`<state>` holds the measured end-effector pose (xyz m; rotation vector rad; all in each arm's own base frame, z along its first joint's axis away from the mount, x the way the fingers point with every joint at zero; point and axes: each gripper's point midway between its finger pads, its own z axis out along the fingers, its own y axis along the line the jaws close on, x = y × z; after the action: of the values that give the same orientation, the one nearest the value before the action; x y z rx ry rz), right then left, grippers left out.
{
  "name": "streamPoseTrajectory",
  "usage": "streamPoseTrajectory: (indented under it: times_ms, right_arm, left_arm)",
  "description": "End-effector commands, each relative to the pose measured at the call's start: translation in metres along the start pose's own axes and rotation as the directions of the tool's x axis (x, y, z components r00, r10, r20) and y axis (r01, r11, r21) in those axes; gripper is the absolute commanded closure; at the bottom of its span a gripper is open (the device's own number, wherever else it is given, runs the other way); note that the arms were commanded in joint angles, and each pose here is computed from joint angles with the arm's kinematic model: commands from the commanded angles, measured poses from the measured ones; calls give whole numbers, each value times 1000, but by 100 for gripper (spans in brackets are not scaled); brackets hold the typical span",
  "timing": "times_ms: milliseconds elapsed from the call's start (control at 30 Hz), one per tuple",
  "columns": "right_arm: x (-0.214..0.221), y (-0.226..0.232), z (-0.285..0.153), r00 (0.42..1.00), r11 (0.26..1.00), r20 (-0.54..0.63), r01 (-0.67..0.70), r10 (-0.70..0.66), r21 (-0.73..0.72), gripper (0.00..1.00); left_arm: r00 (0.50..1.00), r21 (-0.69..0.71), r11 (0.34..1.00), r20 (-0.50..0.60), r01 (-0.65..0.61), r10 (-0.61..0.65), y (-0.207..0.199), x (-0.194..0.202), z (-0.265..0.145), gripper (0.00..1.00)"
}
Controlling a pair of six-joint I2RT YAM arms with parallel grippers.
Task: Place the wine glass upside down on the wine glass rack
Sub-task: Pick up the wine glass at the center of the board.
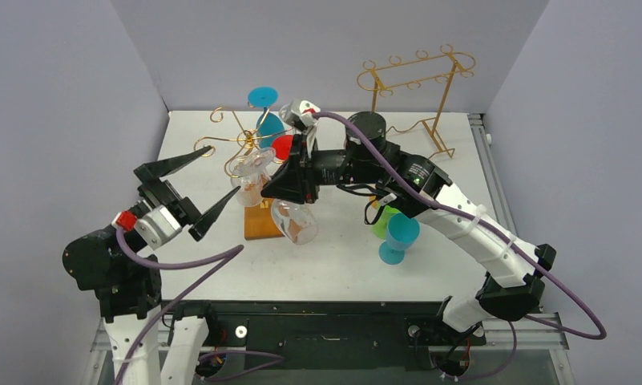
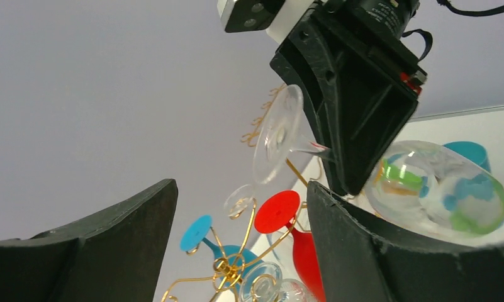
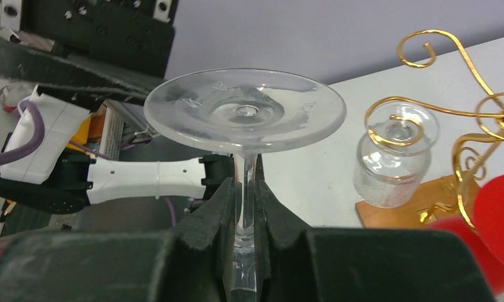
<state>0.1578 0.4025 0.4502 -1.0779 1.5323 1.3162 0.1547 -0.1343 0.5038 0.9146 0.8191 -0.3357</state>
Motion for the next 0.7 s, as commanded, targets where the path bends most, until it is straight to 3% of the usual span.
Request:
streamPoseTrajectory:
  times_ms: [0, 233, 467, 533, 600, 667]
  right_arm:
    - [-10, 24, 5, 997, 996, 50, 64, -61, -61, 100]
    - [-17, 34, 23, 996, 993, 85, 35, -26, -108, 100]
    - [-12, 44, 47, 996, 984, 81, -13, 28, -177, 100]
    - [-9, 45, 52, 996, 982, 79, -24, 40, -188, 100]
    - [-8, 47, 55, 996, 980, 74, -26, 42, -198, 100]
    - [-6, 49, 58, 997, 977, 63, -31, 45, -209, 100]
  left_arm:
    - [999, 130, 991, 33, 27, -31, -10, -19, 8, 30]
    - [996, 276, 957, -25, 94, -91, -38, -5, 1, 37]
    - [999, 230, 972, -37, 44, -37, -31, 9, 1, 59]
    - [998, 208, 977, -43, 43, -34, -30, 14, 0, 70]
    - [999, 192, 981, -47, 33, -25, -32, 19, -3, 95]
    - [999, 181, 983, -46, 12, -4, -34, 23, -6, 100]
